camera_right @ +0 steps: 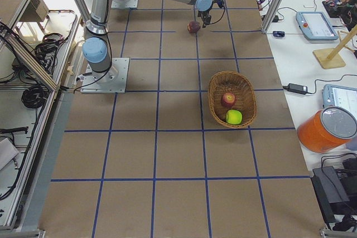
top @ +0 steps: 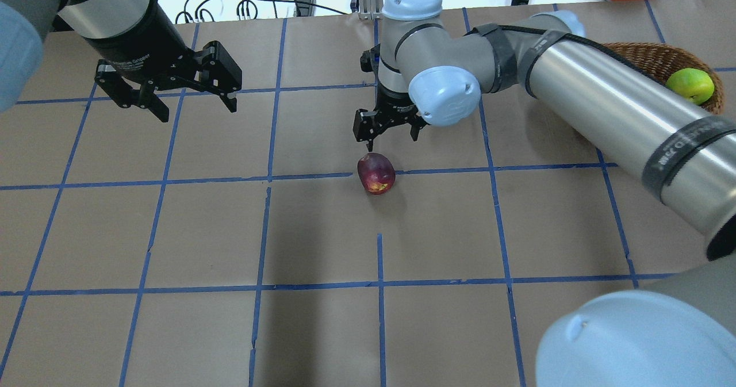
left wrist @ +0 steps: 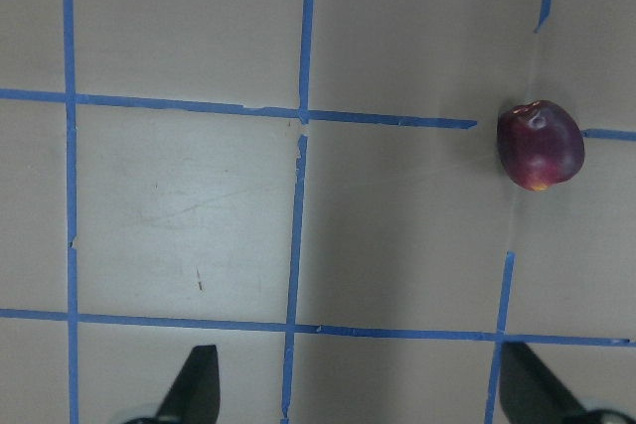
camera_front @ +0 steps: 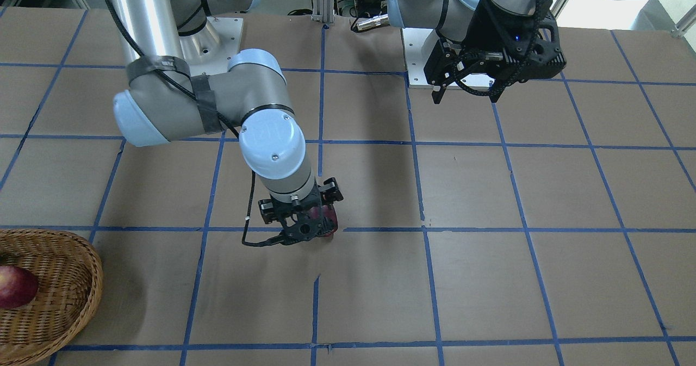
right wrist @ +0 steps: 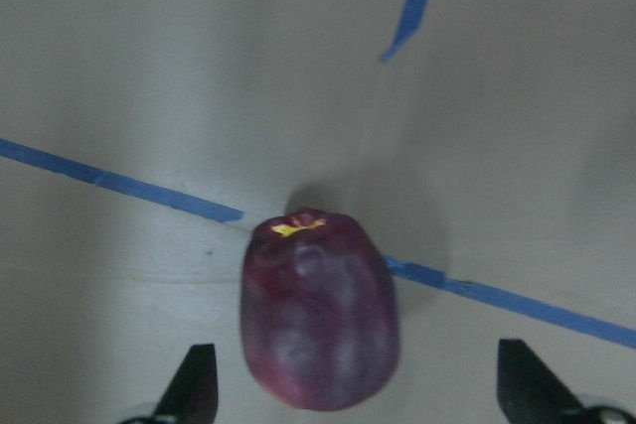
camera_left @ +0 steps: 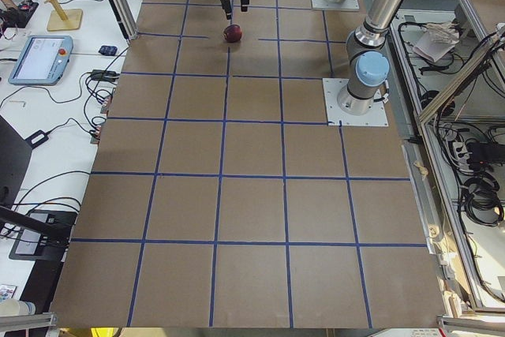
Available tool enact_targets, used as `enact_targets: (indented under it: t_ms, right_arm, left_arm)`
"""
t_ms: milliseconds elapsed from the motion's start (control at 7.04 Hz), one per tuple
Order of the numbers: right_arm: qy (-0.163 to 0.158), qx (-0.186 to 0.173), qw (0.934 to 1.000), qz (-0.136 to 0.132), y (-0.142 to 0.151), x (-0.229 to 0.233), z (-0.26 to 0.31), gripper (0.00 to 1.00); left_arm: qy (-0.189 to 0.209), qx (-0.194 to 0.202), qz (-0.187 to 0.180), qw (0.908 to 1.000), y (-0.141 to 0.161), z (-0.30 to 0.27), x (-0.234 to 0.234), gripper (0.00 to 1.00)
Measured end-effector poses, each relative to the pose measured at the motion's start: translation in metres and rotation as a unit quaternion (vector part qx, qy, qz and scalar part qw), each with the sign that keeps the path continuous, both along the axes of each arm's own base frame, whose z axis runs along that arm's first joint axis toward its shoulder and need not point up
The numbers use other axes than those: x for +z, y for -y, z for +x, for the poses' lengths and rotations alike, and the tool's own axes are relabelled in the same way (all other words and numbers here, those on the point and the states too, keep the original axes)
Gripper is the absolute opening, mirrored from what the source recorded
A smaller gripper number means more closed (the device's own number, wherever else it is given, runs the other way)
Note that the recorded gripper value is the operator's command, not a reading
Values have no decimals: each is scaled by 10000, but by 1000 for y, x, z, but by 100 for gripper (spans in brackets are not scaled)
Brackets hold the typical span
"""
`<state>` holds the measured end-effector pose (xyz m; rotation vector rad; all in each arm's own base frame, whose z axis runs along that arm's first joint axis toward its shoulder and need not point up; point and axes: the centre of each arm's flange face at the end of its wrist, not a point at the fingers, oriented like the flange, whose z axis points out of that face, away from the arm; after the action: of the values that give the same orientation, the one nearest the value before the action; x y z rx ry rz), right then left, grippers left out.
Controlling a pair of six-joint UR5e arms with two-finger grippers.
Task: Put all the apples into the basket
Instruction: 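Lower the right gripper and grasp the dark red apple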
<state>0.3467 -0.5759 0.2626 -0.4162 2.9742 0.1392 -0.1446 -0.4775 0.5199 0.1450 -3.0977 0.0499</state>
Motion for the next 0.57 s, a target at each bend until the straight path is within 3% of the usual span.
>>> enact_targets:
  t_ms: [284, 568]
  right_arm:
    - [195, -222, 9993, 219, -12, -29, 27, 100]
    - [9, -247, 9995, 192, -19, -47, 25, 100]
  left_arm:
    - [2, 13, -29, 10000, 1, 1, 0, 100]
    - [1, 18, -41, 10000, 1, 2, 1, 100]
